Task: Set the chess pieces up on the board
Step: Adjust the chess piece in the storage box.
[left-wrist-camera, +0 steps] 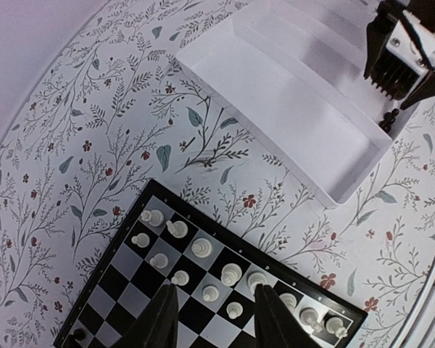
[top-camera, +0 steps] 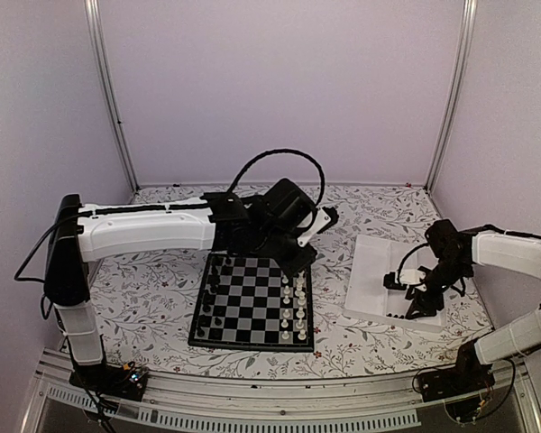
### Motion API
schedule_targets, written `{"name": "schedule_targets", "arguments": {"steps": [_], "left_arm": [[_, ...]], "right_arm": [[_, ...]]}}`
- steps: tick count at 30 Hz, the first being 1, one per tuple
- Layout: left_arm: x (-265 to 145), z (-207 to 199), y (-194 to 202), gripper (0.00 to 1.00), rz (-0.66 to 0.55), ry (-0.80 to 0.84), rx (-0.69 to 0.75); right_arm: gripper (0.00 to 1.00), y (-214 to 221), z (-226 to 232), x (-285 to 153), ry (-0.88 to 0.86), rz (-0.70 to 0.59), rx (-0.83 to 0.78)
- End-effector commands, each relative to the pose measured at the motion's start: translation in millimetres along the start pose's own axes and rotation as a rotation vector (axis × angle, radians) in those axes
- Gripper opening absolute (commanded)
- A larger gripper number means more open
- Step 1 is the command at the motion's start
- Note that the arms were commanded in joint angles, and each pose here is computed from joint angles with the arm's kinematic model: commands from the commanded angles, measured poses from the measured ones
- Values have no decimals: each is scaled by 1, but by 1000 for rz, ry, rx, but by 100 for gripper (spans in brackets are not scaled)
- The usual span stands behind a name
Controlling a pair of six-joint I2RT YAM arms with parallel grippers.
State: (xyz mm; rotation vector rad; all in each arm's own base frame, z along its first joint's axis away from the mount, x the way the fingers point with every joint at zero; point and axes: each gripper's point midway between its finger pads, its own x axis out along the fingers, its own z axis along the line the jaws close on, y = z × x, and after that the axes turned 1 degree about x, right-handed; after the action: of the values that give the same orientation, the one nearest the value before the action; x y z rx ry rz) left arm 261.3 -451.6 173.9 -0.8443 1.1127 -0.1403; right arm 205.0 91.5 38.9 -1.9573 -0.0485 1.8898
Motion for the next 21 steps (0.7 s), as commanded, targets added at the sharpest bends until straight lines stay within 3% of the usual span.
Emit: {"name": "schedule_targets", "arguments": {"steps": [1,7,11,17,21], "left_arm": [[5,1,-3,39,-15,0,-27],[12,0,1,39,3,-5,-26],[16,1,1,39,13,-10,-26],[20,-2,2,39,23,5,-31],[22,-3,5,39,30,7,-34]], "right_arm": [[61,-3,-11,16,36,40,-56],[67,-36,15,32,-82,-24,-156],[73,-63,-11,35,-36,-81,-93],[59,-58,-59,41,98,-27,79],[54,-53,-76,29,90,-66,174]]}}
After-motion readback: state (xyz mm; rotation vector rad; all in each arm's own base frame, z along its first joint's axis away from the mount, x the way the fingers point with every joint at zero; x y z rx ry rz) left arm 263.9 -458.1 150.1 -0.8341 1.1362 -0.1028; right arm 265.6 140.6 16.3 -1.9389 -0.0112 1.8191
